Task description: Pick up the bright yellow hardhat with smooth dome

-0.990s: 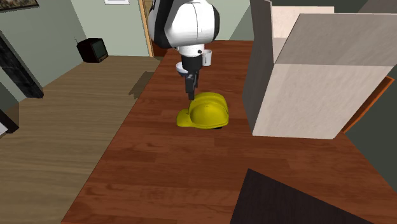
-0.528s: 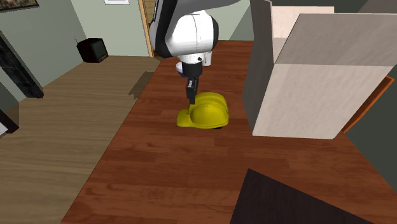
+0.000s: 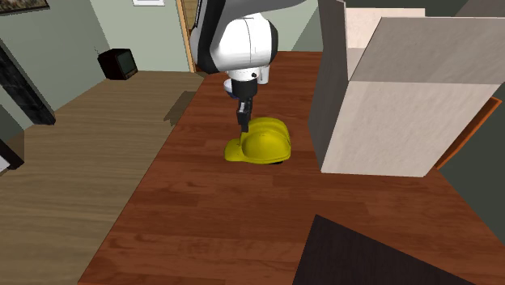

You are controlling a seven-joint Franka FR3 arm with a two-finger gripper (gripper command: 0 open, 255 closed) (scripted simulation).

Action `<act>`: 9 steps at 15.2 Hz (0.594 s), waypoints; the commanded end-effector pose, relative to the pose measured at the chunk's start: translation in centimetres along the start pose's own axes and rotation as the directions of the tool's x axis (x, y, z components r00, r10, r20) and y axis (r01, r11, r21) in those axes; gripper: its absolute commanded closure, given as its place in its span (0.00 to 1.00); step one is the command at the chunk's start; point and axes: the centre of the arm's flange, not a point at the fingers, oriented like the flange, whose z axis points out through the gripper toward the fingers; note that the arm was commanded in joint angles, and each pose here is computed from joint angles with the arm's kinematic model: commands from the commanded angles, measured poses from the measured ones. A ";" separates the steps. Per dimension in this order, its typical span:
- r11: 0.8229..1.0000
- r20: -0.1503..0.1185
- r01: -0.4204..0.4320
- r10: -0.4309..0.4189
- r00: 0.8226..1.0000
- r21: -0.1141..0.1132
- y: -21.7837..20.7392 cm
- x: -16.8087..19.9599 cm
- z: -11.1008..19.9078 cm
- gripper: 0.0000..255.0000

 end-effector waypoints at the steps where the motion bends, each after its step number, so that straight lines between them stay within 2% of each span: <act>1: 1.000 0.001 -0.001 0.001 1.000 0.001 0.0 0.0 0.1 1.00; 9: 1.000 0.001 -0.001 0.001 1.000 0.001 0.0 -0.1 -4.1 1.00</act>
